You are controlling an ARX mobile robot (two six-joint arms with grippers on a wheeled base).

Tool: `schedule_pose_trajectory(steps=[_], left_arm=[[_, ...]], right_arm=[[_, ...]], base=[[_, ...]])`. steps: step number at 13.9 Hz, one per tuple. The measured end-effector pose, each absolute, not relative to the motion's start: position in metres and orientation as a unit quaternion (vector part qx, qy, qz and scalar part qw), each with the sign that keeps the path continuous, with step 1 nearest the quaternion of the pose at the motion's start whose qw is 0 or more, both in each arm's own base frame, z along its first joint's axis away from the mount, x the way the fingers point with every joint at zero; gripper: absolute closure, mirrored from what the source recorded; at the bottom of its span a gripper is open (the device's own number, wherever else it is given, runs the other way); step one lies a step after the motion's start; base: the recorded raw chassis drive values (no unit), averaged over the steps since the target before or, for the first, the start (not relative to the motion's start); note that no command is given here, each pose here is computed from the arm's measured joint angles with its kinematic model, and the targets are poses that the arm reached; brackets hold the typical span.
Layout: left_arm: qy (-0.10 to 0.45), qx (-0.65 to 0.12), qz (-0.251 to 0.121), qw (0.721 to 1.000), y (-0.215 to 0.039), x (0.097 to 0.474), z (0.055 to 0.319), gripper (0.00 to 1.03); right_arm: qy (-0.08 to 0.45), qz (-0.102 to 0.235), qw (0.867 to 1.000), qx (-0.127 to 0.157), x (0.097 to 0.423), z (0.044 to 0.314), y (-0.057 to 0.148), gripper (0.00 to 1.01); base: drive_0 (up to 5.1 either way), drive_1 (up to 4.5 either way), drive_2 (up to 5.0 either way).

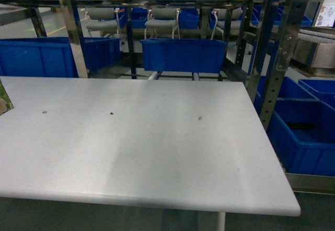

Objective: Move flower gift bag to table near conveyor

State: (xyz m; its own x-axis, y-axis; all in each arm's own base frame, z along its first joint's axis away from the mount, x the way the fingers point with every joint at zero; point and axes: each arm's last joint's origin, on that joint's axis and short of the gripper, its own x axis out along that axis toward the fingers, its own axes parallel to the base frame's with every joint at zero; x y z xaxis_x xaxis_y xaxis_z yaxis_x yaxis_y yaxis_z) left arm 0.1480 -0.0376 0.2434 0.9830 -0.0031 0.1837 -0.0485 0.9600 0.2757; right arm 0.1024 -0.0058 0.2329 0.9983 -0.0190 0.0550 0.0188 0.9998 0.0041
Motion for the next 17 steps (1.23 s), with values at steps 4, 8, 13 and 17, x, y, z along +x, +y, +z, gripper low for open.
schedule_pose_trajectory(steps=[4,8,13,17], left_arm=[[-0.092,0.141,0.011,0.986,-0.0376,0.1480,0.2434,1.01],[-0.092,0.141,0.012,0.986,-0.0376,0.1478,0.2436,1.01],[-0.092,0.141,0.012,0.986,-0.0376,0.1480,0.2434,1.01],[-0.092,0.141,0.012,0.986,-0.0376,0.1480,0.2434,1.01]], right_arm=[[-0.028,-0.010,1.000,0.002,0.1023,0.2329,-0.0059,0.99],[-0.029,-0.010,1.000,0.002,0.1021,0.2331,-0.0058,0.99],[-0.027,-0.010,1.000,0.002,0.1024,0.2328,-0.0059,0.99],[-0.027,-0.009,1.000,0.002,0.1024,0.2328,-0.0058,0.99]], base=[[-4.7,3.73,1.0],[-4.6,3.87,0.9],[-4.5,4.01,0.8],[-4.6,3.99,0.6]])
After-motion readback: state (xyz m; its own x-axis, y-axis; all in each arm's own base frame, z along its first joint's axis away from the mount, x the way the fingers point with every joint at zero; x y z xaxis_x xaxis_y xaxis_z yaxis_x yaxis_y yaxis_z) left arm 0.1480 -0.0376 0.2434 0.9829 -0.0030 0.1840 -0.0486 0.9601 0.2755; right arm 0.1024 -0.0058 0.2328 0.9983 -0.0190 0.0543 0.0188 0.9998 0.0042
